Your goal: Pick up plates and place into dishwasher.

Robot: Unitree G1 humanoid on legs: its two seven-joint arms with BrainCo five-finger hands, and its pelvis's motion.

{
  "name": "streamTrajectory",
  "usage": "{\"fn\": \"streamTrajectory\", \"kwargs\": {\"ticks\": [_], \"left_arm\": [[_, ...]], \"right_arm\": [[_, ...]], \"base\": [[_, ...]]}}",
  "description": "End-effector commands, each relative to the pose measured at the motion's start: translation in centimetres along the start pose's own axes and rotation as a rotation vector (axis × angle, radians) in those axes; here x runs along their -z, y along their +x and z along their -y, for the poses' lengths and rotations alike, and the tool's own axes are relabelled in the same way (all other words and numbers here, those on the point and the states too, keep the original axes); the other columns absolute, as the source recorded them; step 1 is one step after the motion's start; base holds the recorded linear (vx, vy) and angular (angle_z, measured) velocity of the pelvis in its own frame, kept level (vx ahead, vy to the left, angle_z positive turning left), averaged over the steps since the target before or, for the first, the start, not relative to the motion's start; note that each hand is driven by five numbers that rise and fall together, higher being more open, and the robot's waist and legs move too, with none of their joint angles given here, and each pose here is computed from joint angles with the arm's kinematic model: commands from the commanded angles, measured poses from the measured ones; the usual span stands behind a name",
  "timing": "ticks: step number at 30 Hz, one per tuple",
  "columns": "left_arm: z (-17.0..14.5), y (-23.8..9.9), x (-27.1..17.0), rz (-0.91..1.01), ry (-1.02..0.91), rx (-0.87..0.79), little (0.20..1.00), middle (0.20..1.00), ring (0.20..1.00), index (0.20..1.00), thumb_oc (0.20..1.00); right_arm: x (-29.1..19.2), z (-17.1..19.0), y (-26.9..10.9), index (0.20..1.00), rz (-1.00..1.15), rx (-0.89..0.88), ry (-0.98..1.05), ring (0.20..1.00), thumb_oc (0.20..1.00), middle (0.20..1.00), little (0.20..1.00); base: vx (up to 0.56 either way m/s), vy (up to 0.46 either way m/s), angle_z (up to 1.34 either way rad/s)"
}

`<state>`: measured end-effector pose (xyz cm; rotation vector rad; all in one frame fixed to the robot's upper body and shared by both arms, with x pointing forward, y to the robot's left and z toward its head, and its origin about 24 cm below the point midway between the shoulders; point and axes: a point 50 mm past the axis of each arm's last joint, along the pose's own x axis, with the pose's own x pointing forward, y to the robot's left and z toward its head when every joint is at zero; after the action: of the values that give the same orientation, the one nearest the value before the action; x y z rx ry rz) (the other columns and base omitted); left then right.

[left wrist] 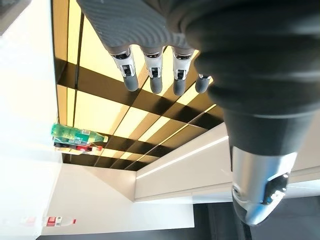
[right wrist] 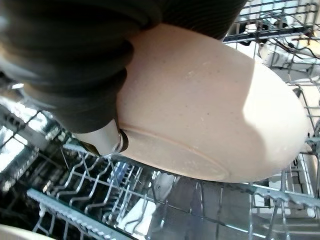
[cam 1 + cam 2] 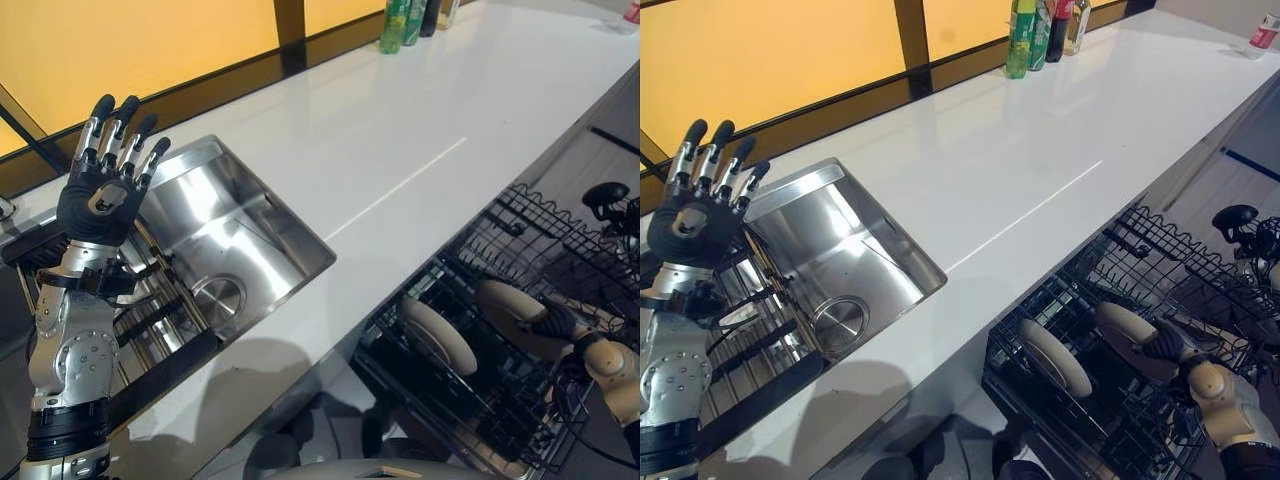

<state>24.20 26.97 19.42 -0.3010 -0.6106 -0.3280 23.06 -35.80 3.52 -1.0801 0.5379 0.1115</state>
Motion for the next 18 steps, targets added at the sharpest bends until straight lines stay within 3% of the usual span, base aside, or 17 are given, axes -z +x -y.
{"fn": "streamTrajectory", "kwargs": {"ticks": [1,8,18], "left_arm": [[0.6,1.4,0.4,-0.01,0.015,0.048,1.0,1.0,1.0,1.0,1.0],[1.2,2.4,0.6,0.013,0.019,0.063,1.0,1.0,1.0,1.0,1.0],[2.6,5.5,-1.2,0.169,0.014,0.097,1.0,1.0,1.0,1.0,1.0]], "right_arm": [[0.3,0.0,0.1,0.2,-0.001,-0.084,-0.101,0.2,0.2,0.2,0.2],[-0.8,-1.4,1.5,0.2,0.022,-0.108,-0.065,0.2,0.2,0.2,0.2],[-3.6,1.1,4.1,0.2,0.051,0.028,-0.011,0.2,0.2,0.2,0.2]], "base": [[0.07,-0.022,-0.01],[-0.06,0.003,0.01],[-0.19,0.087,0.0]]}}
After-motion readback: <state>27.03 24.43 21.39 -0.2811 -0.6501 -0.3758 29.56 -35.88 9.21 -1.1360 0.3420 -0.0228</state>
